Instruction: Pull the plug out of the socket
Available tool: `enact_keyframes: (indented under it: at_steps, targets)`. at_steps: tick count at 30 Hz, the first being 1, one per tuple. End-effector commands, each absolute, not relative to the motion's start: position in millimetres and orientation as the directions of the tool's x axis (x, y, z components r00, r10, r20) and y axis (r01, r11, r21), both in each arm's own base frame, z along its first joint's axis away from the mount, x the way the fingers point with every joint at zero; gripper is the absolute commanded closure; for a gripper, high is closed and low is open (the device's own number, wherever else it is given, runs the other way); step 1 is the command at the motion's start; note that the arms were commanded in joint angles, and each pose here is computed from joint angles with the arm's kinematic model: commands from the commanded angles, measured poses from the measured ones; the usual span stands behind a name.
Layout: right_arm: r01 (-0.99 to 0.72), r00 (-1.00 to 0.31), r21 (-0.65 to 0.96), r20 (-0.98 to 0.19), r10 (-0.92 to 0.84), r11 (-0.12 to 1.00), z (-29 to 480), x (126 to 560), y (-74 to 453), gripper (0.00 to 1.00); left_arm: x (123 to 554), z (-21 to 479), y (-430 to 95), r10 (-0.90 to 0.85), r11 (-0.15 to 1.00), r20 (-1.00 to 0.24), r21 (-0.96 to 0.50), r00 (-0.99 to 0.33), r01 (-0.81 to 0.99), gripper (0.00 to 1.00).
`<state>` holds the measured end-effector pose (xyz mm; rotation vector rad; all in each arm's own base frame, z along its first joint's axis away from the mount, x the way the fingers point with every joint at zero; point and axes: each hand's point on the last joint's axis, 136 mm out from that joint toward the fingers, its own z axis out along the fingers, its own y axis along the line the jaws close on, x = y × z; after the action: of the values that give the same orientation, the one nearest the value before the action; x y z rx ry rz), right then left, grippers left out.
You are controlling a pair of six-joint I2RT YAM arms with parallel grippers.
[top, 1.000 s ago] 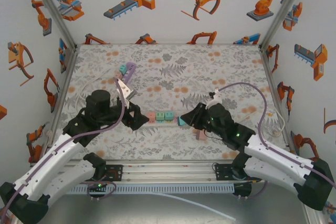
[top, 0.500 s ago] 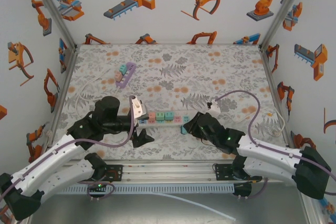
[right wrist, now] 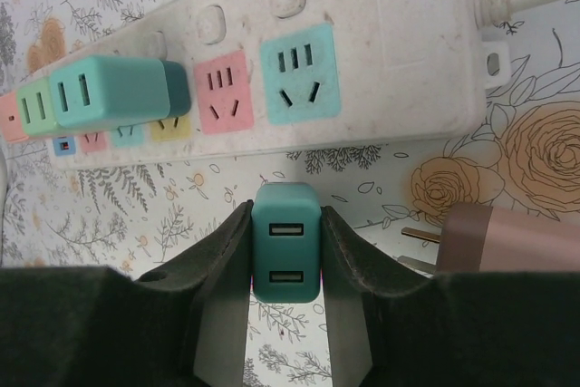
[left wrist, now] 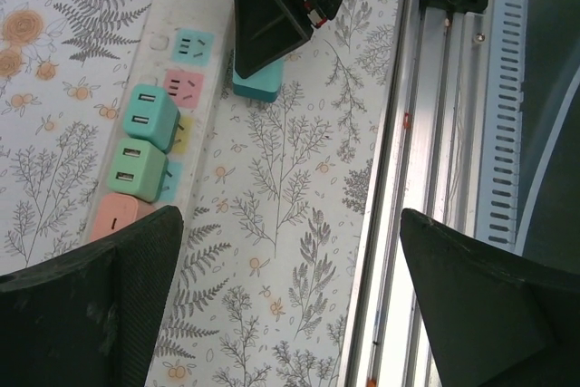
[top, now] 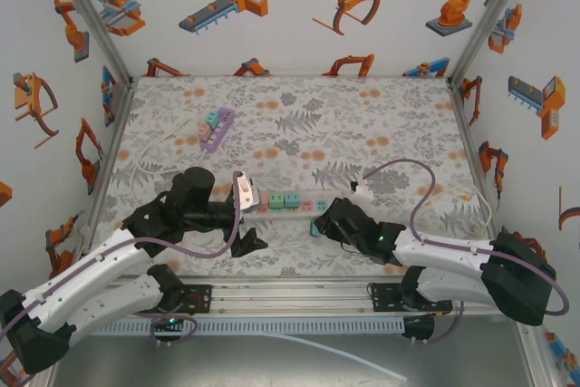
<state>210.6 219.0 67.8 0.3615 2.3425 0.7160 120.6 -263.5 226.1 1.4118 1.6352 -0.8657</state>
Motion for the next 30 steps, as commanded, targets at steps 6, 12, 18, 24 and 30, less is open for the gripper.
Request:
enact_keyframes:
  at_steps: [6,12,18,24,30]
  targets:
    - [0.097,-0.733,0.525,-0.537,0.417,0.846,57.3,207.6,208.5,0.69,122.1,221.2,-264.5,0.463,0.141,-0.886,0.027,-0.041,0.99,0.03]
    - [0.106,-0.727,0.496,-0.553,0.407,0.862,58.4,205.5,199.5,0.67,122.7,220.2,-263.0,0.465,0.15,-0.885,0.033,-0.041,0.988,0.03]
    - [0.105,-0.719,0.491,-0.563,0.407,0.865,63.6,203.9,193.6,0.63,122.9,220.5,-262.6,0.463,0.157,-0.885,0.03,-0.047,0.987,0.03]
    - [0.105,-0.705,0.49,-0.577,0.412,0.866,72.1,202.7,186.0,0.61,124.0,217.4,-262.7,0.469,0.164,-0.881,0.026,-0.054,0.986,0.03]
    - [0.091,-0.682,0.479,-0.609,0.405,0.873,87.5,202.0,176.0,0.6,129.3,216.7,-260.5,0.476,0.197,-0.877,0.041,-0.059,0.979,0.03]
